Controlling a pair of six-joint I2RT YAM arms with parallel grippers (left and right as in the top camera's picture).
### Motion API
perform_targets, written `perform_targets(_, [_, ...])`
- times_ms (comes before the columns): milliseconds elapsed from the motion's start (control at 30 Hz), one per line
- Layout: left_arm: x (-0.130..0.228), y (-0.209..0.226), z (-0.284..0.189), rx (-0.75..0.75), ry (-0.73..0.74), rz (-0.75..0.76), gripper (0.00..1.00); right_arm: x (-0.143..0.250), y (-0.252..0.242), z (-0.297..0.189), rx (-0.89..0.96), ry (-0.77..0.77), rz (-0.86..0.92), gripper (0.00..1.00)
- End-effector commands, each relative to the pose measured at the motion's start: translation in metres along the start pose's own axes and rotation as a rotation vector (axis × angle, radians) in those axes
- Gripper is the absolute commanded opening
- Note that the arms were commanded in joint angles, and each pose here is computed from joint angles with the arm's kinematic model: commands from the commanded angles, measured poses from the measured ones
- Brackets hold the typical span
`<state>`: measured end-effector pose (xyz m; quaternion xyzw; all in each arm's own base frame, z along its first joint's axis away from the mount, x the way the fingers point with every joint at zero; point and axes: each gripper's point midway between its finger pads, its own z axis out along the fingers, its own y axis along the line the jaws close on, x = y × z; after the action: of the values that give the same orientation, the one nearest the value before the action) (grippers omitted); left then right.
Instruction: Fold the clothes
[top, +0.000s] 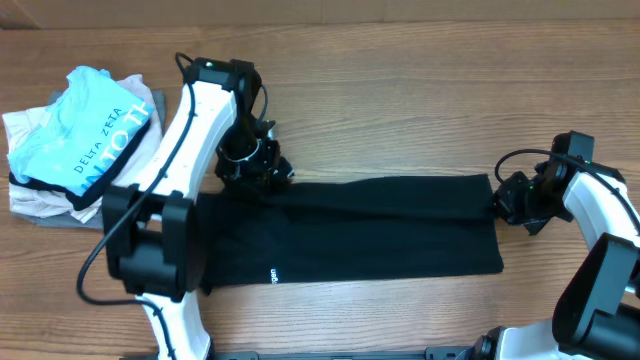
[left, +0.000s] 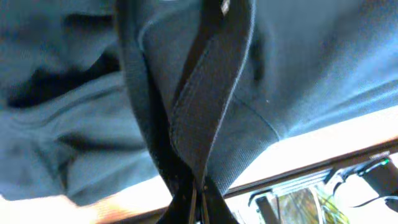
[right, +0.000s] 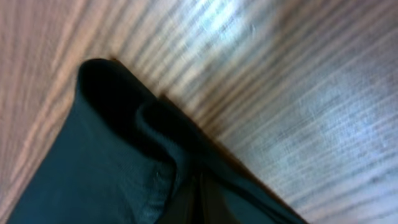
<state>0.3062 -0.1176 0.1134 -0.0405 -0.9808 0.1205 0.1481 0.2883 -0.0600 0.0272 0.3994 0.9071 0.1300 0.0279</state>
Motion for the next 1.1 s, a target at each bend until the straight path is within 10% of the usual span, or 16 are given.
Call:
perform_targets(0, [0.012,0.005,-0.026,-0.077,-0.064,0.037,0.04,-0.005,0.007,-0.015,-0.025,-0.031,-0.003,0.04])
perform_targets(867, [0.039,0.022,0.033,-0.197,0.076,0.014,0.05,0.043,-0.066,-0.019,0.329,0.102,0.128,0.04])
perform_targets(1067, [0.037,0.022,0.033,-0.195,0.071,0.013,0.22,0.045,-0.063,-0.016,0.303,0.112,0.131,0.55])
